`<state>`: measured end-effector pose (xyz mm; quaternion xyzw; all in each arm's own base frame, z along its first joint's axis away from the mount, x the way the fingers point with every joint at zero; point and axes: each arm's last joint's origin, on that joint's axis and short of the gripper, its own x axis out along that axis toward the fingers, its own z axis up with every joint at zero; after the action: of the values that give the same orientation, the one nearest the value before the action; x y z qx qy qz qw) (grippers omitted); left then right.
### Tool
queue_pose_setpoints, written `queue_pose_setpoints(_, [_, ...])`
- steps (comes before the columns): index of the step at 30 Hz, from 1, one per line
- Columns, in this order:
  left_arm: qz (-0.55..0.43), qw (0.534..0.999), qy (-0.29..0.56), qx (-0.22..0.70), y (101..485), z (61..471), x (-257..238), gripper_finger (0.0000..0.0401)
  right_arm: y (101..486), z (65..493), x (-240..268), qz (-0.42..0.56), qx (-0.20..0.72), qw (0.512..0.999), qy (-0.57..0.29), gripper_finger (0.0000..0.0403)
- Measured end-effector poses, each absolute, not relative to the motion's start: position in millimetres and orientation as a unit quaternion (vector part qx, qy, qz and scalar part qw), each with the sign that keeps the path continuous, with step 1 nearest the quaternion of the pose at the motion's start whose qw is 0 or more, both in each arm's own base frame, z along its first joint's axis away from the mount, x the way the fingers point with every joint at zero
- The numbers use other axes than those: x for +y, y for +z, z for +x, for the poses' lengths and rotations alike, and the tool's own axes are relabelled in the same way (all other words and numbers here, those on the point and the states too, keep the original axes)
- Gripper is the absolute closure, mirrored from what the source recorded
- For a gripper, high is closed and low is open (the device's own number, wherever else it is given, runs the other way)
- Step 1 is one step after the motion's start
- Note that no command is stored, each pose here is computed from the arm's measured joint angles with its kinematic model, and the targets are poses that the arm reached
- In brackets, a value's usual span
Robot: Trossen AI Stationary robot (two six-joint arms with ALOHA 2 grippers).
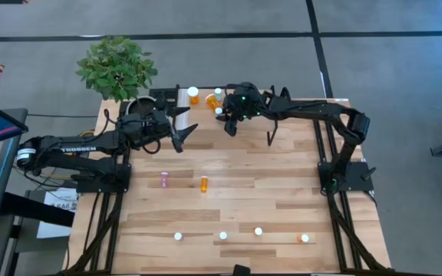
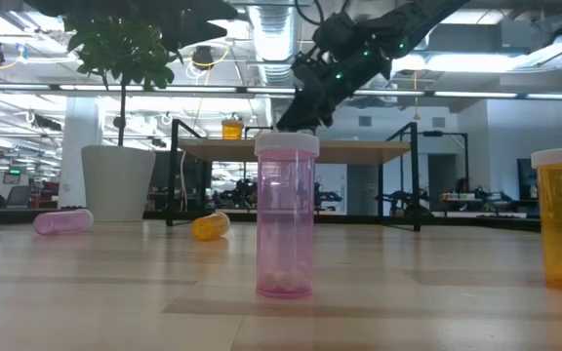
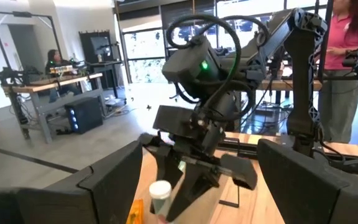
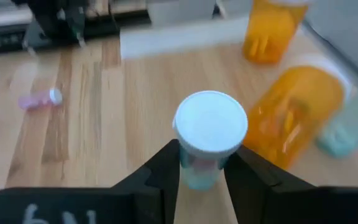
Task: Pick and place medicine bottles onto shelf by color
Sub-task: Adjust the green pill bottle on the shelf
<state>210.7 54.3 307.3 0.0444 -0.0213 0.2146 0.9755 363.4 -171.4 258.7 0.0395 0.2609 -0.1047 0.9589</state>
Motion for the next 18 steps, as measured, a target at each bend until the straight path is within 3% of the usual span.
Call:
queue_pose_setpoints(11, [0.044, 0.975, 0.215, -0.021, 307.3, 210.7, 54.3, 0.0095, 266.4, 346.8, -174.2, 0.051, 0.291, 0.948, -0.113, 0.027])
queue_pose_setpoints(18, [0.044, 0.976, 0.215, -0.02, 307.0, 210.7, 54.3, 0.0095, 266.4, 325.6, -167.9, 0.052, 0.266, 0.955, -0.123, 0.0272])
